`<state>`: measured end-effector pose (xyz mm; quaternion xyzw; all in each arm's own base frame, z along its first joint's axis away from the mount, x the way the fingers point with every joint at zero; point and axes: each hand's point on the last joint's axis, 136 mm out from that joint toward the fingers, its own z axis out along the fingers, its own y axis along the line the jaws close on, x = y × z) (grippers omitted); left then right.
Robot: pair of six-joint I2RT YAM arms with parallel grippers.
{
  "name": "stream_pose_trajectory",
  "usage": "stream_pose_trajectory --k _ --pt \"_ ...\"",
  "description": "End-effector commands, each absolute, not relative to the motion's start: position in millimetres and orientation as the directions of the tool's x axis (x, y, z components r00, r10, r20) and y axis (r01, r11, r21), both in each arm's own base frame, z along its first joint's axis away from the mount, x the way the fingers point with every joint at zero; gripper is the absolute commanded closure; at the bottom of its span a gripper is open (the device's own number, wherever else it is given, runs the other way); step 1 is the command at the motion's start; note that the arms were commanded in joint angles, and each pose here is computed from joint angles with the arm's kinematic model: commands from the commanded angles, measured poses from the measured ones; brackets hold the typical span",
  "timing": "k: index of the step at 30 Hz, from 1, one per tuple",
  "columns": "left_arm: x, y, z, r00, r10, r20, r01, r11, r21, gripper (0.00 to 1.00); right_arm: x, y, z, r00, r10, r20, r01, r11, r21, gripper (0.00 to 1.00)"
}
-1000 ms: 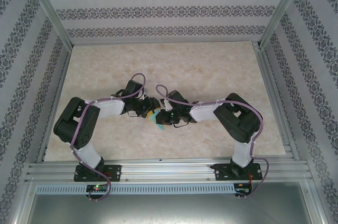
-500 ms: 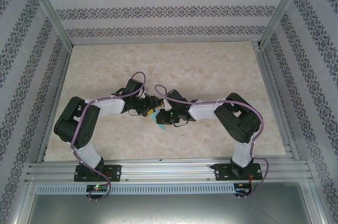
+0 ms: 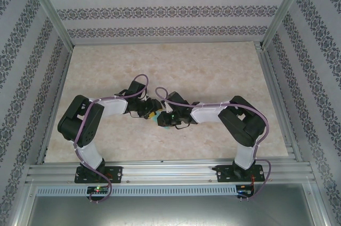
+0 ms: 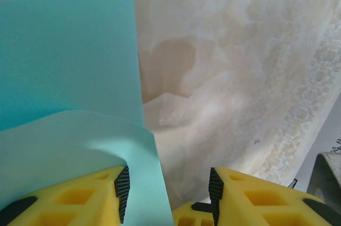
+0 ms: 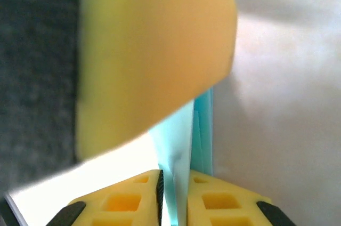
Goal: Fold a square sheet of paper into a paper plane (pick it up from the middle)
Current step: Fold the wing for the fifth time at the center of the table.
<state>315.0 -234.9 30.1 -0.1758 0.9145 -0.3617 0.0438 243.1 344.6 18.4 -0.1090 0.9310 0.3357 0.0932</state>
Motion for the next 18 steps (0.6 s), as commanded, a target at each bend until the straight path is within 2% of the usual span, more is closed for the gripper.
stream_pose_trajectory --k 1,9,18 --pt "299 -221 15 -0.931 -0.36 0.061 -0.323 0.734 -0.597 0.52 232 326 9 -0.97 -0.129 -0.207 -0.228 0.783 0.579 0.8" --pt "296 -219 15 -0.934 -0.353 0.057 -0.316 0.739 -0.595 0.52 238 328 32 -0.971 -0.084 -0.222 -0.213 0.721 0.659 0.75" --pt "292 -218 12 -0.933 -0.353 0.068 -0.324 0.742 -0.587 0.52 234 325 31 -0.954 -0.134 -0.269 -0.282 0.713 0.643 0.76"
